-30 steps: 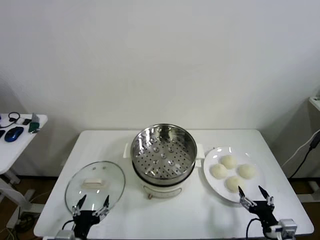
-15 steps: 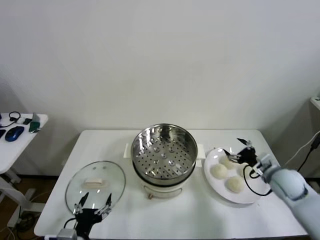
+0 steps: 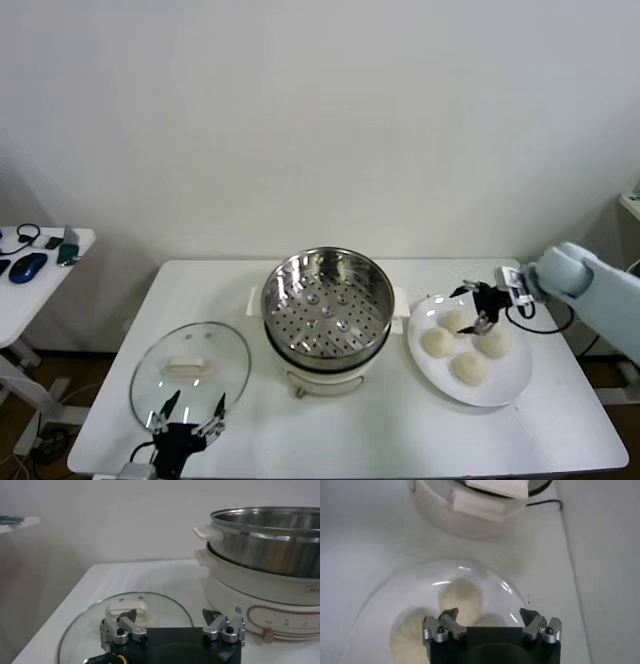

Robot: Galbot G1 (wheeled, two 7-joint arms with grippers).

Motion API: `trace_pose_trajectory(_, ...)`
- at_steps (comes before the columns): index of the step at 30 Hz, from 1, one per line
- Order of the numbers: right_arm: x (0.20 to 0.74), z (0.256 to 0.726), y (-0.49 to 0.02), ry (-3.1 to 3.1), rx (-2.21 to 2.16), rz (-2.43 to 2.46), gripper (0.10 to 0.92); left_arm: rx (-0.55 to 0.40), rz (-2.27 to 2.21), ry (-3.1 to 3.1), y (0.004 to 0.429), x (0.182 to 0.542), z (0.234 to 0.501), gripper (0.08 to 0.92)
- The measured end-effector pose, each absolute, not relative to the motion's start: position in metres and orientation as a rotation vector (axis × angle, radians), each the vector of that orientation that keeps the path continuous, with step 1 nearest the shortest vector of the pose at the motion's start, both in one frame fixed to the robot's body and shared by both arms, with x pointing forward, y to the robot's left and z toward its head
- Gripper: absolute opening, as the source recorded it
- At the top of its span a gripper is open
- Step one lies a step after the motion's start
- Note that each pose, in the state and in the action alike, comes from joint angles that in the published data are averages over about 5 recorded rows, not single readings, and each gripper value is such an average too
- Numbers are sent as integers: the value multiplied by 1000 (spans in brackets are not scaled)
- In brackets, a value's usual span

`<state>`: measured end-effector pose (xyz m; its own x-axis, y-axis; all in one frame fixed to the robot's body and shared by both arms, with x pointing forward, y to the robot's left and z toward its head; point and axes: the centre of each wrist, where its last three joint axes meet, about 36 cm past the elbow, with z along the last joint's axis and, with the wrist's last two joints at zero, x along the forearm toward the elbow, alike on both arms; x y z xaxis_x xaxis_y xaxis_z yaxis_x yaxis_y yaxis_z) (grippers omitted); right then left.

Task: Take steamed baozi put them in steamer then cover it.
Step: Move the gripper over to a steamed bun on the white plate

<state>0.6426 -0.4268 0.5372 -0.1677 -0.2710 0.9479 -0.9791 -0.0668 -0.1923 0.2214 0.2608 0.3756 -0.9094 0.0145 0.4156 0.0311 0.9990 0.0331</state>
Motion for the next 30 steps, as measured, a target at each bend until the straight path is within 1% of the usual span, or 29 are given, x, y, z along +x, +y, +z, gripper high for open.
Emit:
trace_pose_trajectory(4,654,543,-422,-1421,1348,1293,823,-37,-56,-2708,262,221,373,823)
trace_pose_trajectory(9,659,537,-419,-1349,1297,1302,823,-45,-54,-2700,262,220,370,823)
trace_pose_trajectory(25,673,477,-395,-1351,1226,1304,823,-54,-70,-2677,261,218,361,823)
trace_pose_trajectory(30,675,463,-392,-1361,1210,1280,803,-55,-75,-2673,261,217,361,823)
